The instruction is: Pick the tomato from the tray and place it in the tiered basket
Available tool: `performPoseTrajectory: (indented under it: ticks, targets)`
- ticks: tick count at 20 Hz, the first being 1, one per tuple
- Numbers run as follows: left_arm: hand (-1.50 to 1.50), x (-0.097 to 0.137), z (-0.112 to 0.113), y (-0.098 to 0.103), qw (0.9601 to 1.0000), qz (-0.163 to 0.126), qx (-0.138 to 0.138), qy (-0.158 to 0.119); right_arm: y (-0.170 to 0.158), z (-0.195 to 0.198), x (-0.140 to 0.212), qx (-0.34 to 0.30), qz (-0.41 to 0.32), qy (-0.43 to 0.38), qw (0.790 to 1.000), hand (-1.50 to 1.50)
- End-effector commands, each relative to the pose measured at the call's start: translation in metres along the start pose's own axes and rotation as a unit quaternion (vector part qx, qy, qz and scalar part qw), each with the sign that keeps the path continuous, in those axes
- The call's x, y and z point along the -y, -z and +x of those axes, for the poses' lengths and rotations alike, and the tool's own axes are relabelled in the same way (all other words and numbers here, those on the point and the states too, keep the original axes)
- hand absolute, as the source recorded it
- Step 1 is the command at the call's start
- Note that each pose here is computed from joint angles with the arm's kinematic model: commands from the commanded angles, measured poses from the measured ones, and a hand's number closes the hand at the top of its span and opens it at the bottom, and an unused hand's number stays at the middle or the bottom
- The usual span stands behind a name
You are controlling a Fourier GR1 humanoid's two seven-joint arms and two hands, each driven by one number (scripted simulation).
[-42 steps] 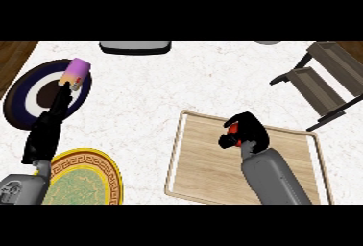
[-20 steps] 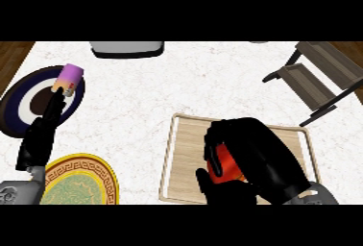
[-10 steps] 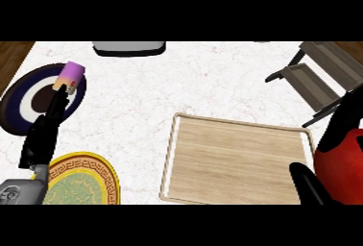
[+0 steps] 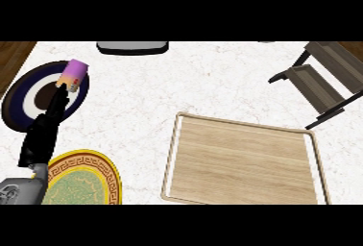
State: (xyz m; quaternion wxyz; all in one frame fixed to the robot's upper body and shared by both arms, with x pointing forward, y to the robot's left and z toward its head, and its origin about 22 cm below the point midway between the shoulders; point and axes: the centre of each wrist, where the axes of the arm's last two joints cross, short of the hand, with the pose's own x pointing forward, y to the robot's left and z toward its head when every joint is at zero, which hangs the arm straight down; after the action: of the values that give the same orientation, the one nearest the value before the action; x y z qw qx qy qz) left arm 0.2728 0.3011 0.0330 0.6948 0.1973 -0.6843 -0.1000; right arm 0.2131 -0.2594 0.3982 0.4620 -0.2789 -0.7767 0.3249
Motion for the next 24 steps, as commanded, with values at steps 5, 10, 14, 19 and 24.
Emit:
performPoseTrajectory:
  ticks: [5,10,14,19,24]
  targets:
    - [0.0,0.01,0.006,0.002,1.0,-0.004,-0.002,-0.002,0.026,-0.017,0.045,-0.031,0.036,-0.043,0.998,1.5]
    - [0.0,0.007,0.002,0.013,0.9998,-0.008,0.016,0.0,0.046,-0.031,0.034,-0.035,-0.002,-0.15,0.988,1.5]
    - [0.0,0.012,0.008,0.013,0.9997,-0.01,0.022,0.0,0.055,-0.044,0.045,-0.067,-0.008,-0.251,0.966,1.5]
    - [0.0,0.022,0.007,0.0,0.9998,-0.01,0.017,0.002,0.074,-0.085,0.05,-0.068,-0.024,-0.268,0.961,1.5]
    - [0.0,0.006,0.011,0.014,0.9997,-0.018,0.018,0.001,0.09,-0.124,0.068,-0.057,0.002,-0.248,0.967,1.5]
